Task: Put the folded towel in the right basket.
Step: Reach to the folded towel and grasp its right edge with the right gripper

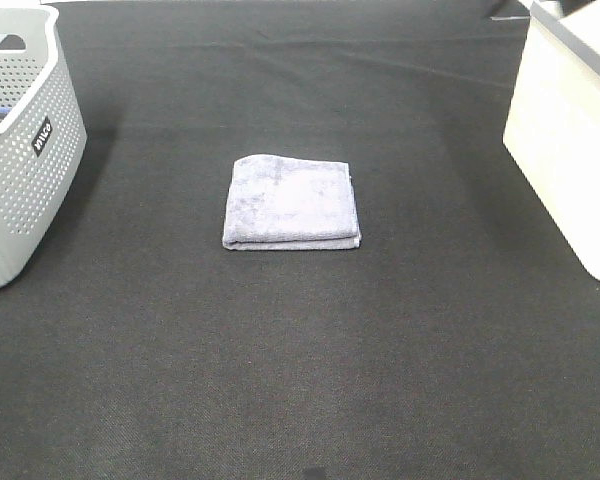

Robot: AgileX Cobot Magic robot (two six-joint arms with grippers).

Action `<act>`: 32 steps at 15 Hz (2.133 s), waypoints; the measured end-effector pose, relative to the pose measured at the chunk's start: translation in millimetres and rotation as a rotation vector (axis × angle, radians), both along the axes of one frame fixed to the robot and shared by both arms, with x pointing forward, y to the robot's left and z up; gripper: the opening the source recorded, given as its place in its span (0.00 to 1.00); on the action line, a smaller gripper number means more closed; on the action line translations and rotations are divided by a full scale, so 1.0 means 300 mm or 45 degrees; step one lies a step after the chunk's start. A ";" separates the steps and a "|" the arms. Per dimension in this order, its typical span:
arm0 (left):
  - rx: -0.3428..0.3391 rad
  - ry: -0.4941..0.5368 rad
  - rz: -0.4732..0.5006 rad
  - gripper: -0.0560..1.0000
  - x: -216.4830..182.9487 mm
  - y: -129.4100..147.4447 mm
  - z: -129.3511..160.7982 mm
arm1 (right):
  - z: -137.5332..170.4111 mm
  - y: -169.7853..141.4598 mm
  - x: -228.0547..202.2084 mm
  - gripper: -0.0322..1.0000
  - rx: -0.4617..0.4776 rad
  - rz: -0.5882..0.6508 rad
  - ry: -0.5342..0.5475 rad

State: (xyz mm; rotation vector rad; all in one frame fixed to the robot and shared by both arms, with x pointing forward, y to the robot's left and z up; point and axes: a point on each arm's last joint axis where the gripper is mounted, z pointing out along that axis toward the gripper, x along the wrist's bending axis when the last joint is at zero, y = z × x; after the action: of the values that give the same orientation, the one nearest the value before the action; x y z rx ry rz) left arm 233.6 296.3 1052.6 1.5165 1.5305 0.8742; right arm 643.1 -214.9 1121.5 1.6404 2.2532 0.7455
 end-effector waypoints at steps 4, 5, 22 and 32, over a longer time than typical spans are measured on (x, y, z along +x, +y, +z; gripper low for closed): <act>0.000 0.000 0.000 0.97 0.000 0.000 0.000 | -0.092 0.108 0.074 0.77 0.023 0.084 0.085; 0.000 0.000 0.000 0.97 0.000 0.000 0.000 | -0.130 0.128 0.098 0.77 0.058 0.094 0.131; 0.000 0.000 0.000 0.97 0.000 0.000 0.000 | -0.701 0.183 0.282 0.76 0.324 0.070 0.610; 0.000 0.000 0.000 0.97 0.000 0.000 0.000 | -0.843 0.228 0.294 0.76 0.456 0.078 0.663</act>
State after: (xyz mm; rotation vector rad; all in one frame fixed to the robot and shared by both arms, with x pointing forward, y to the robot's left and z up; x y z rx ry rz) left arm 233.6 296.3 1052.6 1.5165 1.5305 0.8742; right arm 731.4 -146.4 868.5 2.1454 2.6449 0.8549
